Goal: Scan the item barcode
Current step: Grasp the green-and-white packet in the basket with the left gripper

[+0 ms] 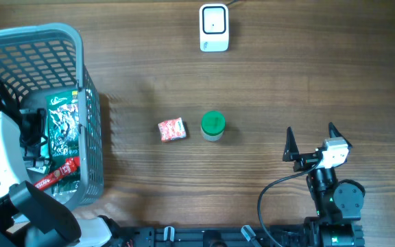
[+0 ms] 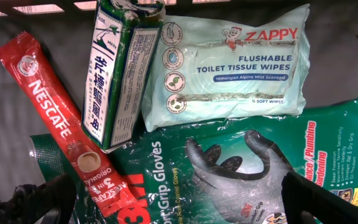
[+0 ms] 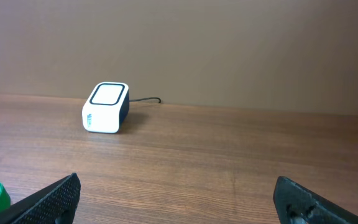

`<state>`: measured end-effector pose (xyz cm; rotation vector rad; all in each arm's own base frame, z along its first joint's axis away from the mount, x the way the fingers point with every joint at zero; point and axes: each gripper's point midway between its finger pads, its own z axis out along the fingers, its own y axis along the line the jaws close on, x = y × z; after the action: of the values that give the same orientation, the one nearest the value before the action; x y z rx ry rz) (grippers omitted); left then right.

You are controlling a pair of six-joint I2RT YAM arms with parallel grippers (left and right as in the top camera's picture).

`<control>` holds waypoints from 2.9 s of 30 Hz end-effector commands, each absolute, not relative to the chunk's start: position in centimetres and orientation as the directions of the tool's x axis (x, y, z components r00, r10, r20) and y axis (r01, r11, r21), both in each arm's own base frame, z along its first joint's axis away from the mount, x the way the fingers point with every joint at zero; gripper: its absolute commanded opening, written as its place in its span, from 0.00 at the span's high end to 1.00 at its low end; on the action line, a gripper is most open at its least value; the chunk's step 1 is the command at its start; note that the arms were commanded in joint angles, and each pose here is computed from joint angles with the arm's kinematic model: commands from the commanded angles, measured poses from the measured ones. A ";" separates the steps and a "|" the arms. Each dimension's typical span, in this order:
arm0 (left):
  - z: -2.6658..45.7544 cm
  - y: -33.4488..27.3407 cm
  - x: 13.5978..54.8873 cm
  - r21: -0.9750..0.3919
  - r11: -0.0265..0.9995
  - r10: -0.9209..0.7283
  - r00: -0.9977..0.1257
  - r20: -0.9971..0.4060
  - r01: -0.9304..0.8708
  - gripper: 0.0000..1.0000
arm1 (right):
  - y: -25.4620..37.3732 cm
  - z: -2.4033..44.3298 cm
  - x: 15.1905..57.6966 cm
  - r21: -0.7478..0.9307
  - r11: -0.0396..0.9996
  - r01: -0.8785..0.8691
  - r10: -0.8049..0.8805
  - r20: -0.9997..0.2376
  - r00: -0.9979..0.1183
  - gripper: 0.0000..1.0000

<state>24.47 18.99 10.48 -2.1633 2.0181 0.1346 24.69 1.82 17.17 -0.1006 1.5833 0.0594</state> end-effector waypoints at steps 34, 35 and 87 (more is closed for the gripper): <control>10.3 18.8 24.3 -0.068 -0.071 -0.981 0.082 -0.177 -0.995 0.00 | 1.6 17.3 24.7 -0.018 0.996 -0.091 -0.019 -1.000 -0.008 0.00; 10.3 18.8 24.3 -0.069 -0.071 -0.981 0.082 -0.177 -0.995 0.00 | 1.6 17.3 24.7 -0.019 0.996 -0.091 -0.020 -1.000 -0.008 0.00; 3.4 22.4 19.4 0.134 -0.036 -0.890 -0.029 -0.455 -0.990 0.47 | 1.6 17.3 24.7 -0.019 0.996 -0.091 -0.020 -1.000 -0.008 0.00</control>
<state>20.64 22.82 4.81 -1.9860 1.9644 0.5827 24.69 1.82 17.17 -0.1006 1.5829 0.0593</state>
